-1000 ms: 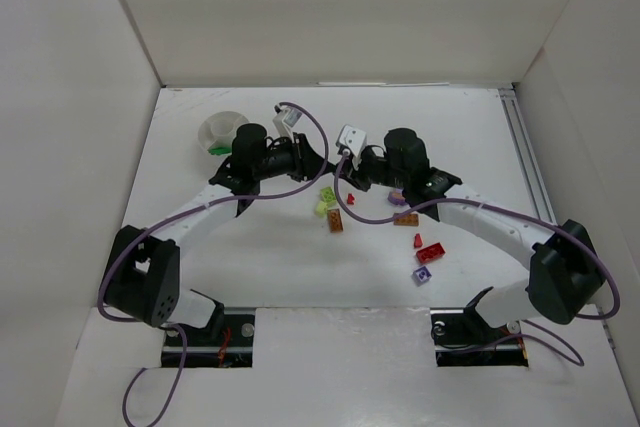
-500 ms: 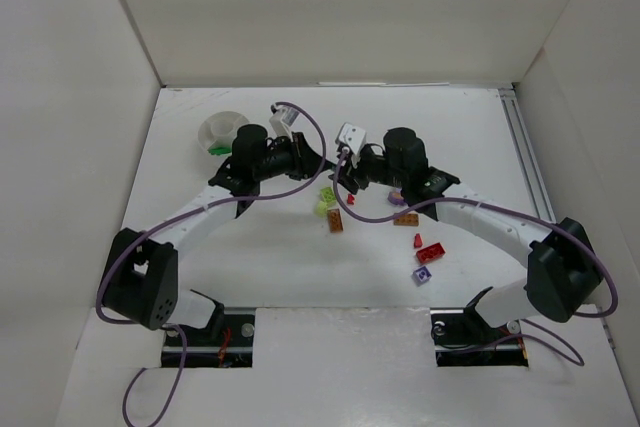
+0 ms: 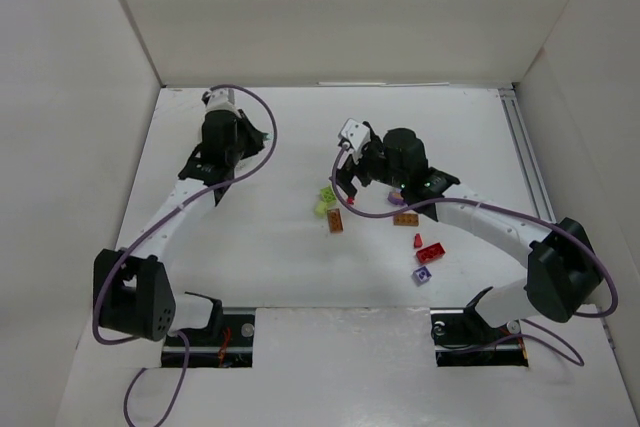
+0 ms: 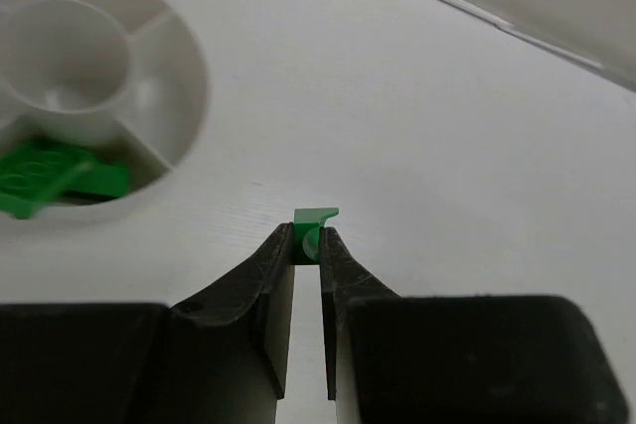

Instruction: Sort the legos into containers by color

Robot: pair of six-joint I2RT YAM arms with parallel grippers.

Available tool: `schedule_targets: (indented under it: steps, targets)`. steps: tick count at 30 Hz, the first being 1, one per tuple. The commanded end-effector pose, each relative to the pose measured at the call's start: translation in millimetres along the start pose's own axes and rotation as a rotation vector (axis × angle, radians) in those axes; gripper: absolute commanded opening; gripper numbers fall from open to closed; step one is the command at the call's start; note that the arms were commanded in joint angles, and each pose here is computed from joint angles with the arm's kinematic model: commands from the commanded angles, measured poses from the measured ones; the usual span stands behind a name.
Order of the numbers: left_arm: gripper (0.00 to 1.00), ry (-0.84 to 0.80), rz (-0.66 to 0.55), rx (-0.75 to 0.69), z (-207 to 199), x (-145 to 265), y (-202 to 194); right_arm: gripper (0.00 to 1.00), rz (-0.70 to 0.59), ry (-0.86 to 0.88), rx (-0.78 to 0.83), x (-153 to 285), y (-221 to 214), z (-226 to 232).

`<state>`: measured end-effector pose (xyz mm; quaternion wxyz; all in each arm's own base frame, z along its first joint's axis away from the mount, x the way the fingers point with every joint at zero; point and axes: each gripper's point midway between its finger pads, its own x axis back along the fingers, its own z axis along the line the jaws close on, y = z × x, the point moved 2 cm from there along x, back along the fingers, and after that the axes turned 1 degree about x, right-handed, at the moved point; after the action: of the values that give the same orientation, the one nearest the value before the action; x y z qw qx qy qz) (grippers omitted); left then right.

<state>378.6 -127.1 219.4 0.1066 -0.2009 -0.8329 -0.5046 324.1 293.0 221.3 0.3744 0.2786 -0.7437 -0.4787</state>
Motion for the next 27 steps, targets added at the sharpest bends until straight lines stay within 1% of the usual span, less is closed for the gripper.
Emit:
schedule_targets:
  steps: [1, 3, 5, 6, 7, 8, 13, 16, 19, 27]
  targets:
    - [0.0, 0.254, -0.124, 0.024, 41.9, -1.9, 41.3, 0.99, 0.006, -0.085, -0.028, 9.5, 0.6, -15.9]
    - [0.0, 0.33, -0.131, 0.021, 52.6, -2.4, 48.9, 0.99, 0.037, -0.126, -0.05, 13.9, -8.6, -28.3]
    - [0.0, 0.406, -0.138, 0.022, 65.5, -6.9, 47.3, 0.99, 0.067, -0.149, -0.057, 16.6, -15.7, -33.2]
    - [0.0, 0.424, -0.147, 0.02, 66.8, -4.9, 51.0, 0.99, 0.08, -0.157, -0.063, 18.2, -22.3, -35.9]
    - [0.0, 0.448, -0.134, 0.015, 72.5, -10.3, 45.5, 0.99, 0.094, -0.168, -0.071, 20.6, -26.8, -40.7]
    - [0.0, 0.471, -0.151, 0.014, 74.9, -10.9, 50.0, 0.99, 0.094, -0.168, -0.071, 20.6, -26.8, -40.7]
    - [0.0, 0.574, -0.125, 0.024, 98.2, -19.9, 46.1, 0.99, 0.16, -0.2, -0.103, 25.6, -50.4, -56.8]
    - [0.0, 0.573, -0.126, 0.025, 99.4, -30.1, 45.0, 0.99, 0.193, -0.182, -0.133, 22.1, -66.2, -57.7]
    - [0.0, 0.59, -0.118, 0.02, 104.6, -36.6, 39.7, 0.99, 0.198, -0.167, -0.137, 19.6, -69.4, -55.2]
    - [0.01, 0.615, -0.136, 0.033, 106.0, -36.5, 44.6, 0.99, 0.23, -0.174, -0.148, 23.1, -81.6, -54.6]
